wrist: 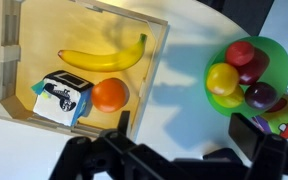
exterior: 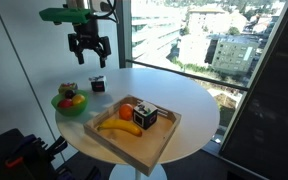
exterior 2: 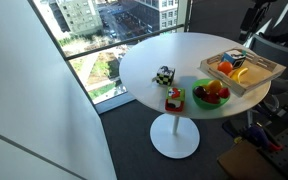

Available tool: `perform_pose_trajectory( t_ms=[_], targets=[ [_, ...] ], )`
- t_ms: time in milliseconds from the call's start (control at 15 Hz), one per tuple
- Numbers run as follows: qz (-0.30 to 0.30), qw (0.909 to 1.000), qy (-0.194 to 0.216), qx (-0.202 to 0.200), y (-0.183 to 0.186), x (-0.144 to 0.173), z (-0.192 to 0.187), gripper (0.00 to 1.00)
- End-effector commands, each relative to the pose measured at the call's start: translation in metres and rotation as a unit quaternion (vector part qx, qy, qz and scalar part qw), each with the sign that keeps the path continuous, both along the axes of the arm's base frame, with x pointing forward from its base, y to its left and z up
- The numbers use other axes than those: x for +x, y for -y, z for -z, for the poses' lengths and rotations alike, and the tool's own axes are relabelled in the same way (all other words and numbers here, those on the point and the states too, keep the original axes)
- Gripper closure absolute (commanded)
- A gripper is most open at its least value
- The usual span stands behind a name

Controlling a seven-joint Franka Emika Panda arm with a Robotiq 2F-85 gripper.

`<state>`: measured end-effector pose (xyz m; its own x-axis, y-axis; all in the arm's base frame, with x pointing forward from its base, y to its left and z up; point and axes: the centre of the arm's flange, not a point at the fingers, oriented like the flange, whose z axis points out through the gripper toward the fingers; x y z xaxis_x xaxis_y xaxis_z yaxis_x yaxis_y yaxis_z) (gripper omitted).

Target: Remove the plum from the green bowl and place it in the wooden tray

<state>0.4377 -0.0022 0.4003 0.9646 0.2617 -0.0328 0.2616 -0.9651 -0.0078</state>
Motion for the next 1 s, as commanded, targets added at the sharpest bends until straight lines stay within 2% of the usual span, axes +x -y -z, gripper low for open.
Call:
perform_pose_trajectory(
  t_ms=[0, 533, 933],
  targets=[
    [-0.02, 0.9998, 0.0, 0.005, -0.021, 0.011, 0.007, 0.0],
    [-0.085, 0.9963, -0.012, 0.005, -0.072, 0.01, 0.025, 0.0],
    [-0.149, 0.9887, -0.016, 0.002, -0.102, 0.007, 0.038, 0.0]
  ],
)
